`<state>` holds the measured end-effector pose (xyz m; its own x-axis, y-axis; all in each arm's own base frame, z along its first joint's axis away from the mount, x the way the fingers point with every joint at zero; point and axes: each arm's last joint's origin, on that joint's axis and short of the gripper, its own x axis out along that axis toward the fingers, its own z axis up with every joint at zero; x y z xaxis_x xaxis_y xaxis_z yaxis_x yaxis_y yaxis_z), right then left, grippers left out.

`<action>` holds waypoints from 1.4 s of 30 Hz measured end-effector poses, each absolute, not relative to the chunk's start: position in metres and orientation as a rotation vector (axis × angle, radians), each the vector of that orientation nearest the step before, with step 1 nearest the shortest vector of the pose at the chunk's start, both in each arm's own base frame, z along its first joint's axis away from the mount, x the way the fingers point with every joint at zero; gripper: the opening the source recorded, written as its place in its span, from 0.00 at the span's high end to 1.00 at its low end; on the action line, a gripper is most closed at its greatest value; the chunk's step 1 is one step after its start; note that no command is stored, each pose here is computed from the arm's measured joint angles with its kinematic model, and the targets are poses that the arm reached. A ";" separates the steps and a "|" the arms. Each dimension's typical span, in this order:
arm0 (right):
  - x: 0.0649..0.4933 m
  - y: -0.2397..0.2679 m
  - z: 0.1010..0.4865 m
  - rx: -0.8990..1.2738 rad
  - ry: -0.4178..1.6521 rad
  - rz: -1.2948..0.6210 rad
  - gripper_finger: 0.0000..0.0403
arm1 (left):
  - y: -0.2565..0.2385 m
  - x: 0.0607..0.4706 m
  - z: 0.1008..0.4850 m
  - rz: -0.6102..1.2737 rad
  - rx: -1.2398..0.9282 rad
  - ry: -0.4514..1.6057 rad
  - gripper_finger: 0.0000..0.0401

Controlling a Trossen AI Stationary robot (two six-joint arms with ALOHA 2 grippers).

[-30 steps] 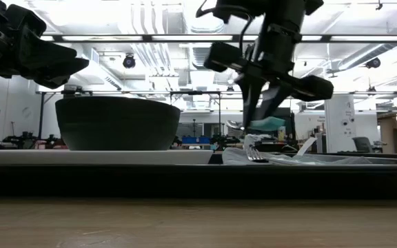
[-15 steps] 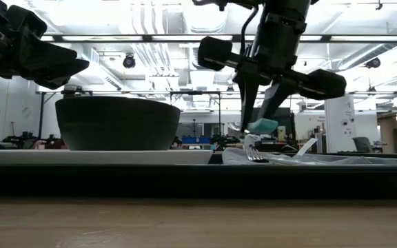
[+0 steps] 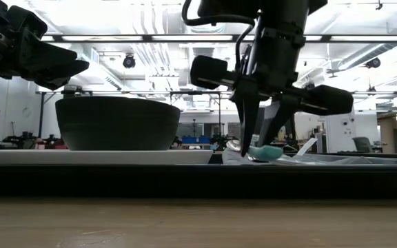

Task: Set up tray
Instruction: Put the blue spoon on the grey napkin beside the blue fork

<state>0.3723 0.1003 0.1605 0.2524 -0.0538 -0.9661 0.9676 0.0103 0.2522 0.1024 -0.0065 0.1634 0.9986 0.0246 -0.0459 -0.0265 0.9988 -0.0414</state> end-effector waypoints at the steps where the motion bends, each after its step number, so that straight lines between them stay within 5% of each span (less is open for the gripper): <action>1: 0.372 0.100 0.160 1.276 0.983 -1.043 0.90 | -0.006 0.102 0.163 0.026 -0.042 0.045 0.64; 31: 0.371 0.101 0.156 1.279 0.997 -1.045 0.90 | -0.006 0.102 0.163 0.026 -0.042 0.045 0.64; 42: 0.370 0.100 0.154 1.301 0.988 -1.068 0.70 | -0.006 0.102 0.163 0.026 -0.042 0.045 0.64</action>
